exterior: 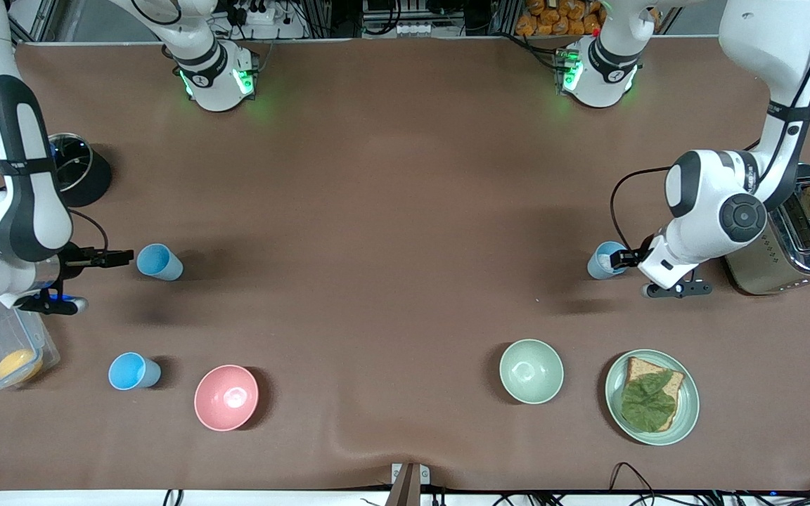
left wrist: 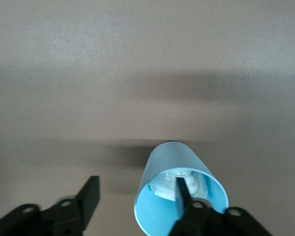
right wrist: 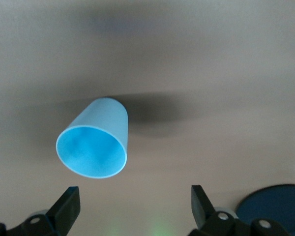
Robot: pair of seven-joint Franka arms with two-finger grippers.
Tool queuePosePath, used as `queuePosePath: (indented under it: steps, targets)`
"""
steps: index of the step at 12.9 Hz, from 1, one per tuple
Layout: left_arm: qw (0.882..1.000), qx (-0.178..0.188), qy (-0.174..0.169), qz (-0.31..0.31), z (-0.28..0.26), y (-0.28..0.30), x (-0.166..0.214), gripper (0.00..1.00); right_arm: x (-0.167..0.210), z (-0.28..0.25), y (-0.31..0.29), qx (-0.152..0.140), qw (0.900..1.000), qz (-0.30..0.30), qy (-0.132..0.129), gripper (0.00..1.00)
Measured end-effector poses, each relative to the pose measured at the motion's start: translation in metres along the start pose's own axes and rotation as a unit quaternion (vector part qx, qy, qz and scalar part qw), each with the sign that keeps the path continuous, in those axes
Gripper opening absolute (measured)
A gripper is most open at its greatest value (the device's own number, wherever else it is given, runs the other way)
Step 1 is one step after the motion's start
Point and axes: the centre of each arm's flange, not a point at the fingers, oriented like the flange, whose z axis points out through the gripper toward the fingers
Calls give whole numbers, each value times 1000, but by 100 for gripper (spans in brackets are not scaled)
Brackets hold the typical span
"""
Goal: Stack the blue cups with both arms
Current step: 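Grasp and lift the blue cups with both grippers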
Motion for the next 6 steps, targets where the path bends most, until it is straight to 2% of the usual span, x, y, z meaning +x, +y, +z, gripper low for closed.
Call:
queuePosePath:
  steps: [3, 5, 6]
  targets:
    - [1000, -2, -5, 7, 13, 9, 0, 28, 6, 7, -4, -2, 1000, -4, 24, 100]
    - [1000, -18, -8, -6, 16, 17, -1, 7, 7, 17, -4, -3, 1000, -5, 30, 100]
    - [1000, -26, -7, -10, 16, 24, -1, 4, 7, 20, -5, -3, 1000, -5, 30, 100]
